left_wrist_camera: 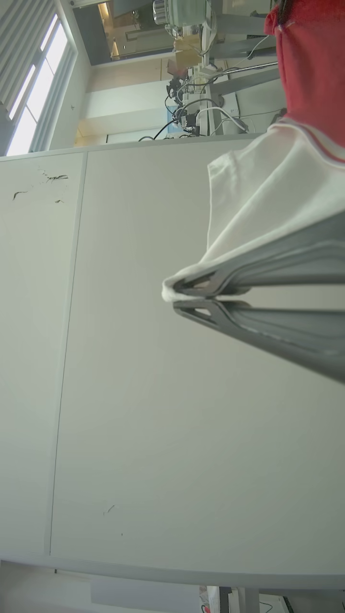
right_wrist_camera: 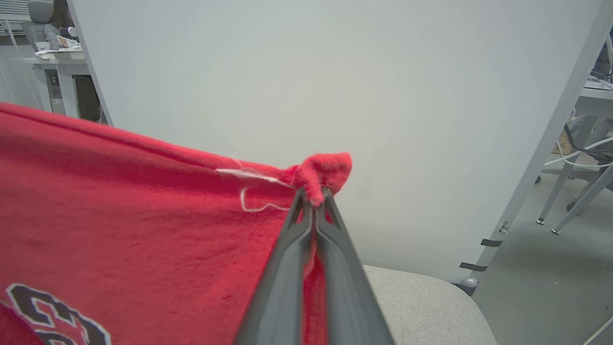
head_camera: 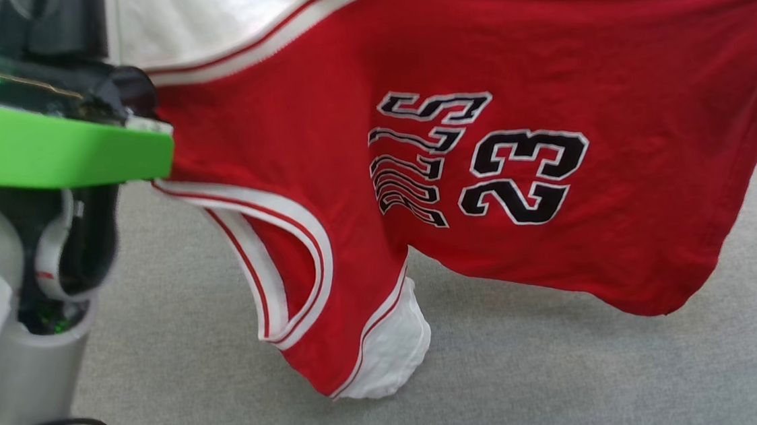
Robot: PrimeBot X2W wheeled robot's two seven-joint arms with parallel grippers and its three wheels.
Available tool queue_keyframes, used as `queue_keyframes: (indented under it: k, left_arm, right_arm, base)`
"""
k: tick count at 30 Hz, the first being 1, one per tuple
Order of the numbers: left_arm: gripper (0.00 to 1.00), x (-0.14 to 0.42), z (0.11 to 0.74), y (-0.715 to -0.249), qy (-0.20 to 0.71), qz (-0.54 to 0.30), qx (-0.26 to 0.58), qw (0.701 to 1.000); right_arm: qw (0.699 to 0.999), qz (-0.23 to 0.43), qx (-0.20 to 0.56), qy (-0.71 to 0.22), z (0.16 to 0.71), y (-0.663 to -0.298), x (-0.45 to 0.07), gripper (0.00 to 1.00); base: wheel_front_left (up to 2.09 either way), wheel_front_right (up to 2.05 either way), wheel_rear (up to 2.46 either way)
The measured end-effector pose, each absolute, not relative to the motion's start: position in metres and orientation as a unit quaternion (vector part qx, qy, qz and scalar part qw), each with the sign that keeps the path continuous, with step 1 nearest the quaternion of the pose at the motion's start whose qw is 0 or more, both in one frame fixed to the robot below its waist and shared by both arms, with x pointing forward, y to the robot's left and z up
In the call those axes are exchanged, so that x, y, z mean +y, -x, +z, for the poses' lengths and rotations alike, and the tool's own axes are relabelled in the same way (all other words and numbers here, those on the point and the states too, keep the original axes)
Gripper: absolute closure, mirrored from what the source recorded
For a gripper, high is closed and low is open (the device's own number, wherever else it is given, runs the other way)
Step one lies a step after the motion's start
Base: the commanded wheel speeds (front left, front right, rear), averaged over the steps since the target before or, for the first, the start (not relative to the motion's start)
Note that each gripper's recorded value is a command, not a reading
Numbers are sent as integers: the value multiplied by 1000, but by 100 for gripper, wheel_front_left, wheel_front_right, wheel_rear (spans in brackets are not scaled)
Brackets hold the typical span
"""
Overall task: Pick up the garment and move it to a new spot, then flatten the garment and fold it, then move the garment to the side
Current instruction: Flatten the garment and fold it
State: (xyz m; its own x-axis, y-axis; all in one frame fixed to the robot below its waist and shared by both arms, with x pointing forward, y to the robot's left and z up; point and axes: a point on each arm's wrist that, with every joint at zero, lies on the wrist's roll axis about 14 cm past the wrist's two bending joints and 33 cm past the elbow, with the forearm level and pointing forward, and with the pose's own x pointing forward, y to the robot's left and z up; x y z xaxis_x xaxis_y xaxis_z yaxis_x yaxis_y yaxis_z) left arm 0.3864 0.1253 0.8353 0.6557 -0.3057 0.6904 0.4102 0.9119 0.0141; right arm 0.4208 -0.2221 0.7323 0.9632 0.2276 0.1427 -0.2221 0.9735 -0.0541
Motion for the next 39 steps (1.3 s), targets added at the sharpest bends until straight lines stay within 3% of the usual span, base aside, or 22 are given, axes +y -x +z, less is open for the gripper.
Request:
queue_keyframes:
  k: [8,21,29,39]
  left_arm:
    - [100,131,847,-431,8,-202,-373,906]
    - [100,150,855,-555,-108,-179,-361,909]
    - [100,166,832,-653,-181,-131,-345,912]
    - [100,173,775,-728,-169,-115,-325,923]
  right_arm:
    - [989,97,-103,41,739,-467,-230,100]
    - [983,102,-135,74,737,-594,-215,100]
    - [983,95,-142,64,701,-683,-199,100]
    - [988,67,-126,53,645,-742,-201,100]
  base:
    - [0,0,0]
    - [0,0,0]
    - [0,0,0]
    - [0,0,0]
